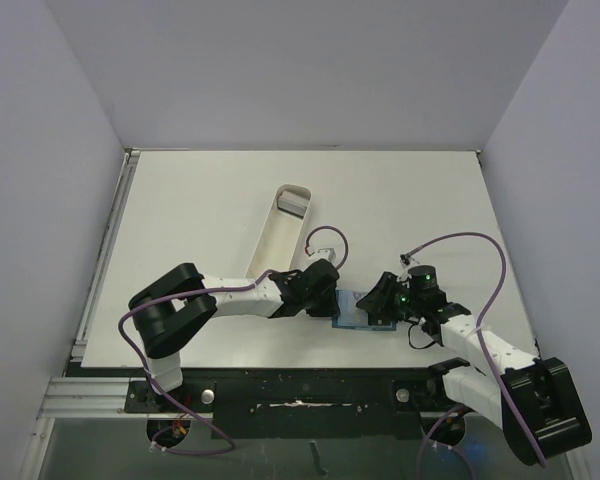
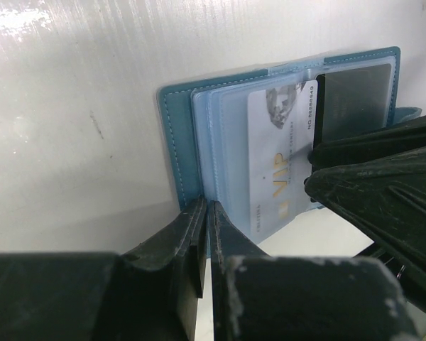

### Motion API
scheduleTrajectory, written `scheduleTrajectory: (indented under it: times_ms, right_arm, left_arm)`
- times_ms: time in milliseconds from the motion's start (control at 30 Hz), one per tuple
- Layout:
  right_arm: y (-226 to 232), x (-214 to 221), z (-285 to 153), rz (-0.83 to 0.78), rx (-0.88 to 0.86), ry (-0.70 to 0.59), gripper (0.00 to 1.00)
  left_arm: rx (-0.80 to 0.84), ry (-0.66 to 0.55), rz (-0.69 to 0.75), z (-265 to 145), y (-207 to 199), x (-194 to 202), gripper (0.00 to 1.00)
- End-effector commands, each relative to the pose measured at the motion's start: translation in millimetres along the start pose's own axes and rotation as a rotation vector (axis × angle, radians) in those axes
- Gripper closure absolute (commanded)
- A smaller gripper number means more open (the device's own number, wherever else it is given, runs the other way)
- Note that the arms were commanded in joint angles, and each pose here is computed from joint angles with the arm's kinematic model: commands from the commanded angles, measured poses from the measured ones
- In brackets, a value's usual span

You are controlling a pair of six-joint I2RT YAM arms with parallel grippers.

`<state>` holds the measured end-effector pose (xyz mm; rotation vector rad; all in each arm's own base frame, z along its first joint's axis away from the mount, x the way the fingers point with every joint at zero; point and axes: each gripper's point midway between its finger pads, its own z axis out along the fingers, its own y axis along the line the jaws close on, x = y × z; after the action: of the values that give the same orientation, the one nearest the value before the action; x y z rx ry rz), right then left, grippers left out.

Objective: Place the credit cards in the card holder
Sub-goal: Insert the credit card into the card holder.

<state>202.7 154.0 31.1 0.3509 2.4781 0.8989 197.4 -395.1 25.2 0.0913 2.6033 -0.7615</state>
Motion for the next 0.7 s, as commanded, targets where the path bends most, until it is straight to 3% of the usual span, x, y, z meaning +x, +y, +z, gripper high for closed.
scheduleTrajectory:
  times_ms: [0,667]
  right_arm:
    - [20.4,-11.1,2.2,-0.034,-0.104,-0.056,0.61]
    - [0.5,-23.4,-5.9,-0.049,0.058,-0.099,0.58]
  left_arm:
    - [0.047,-0.018,-0.005,1.4,-11.5,-2.4,0.95]
    - [0.041,-0.028,0.002,0.8,-10.5,-5.0,0.95]
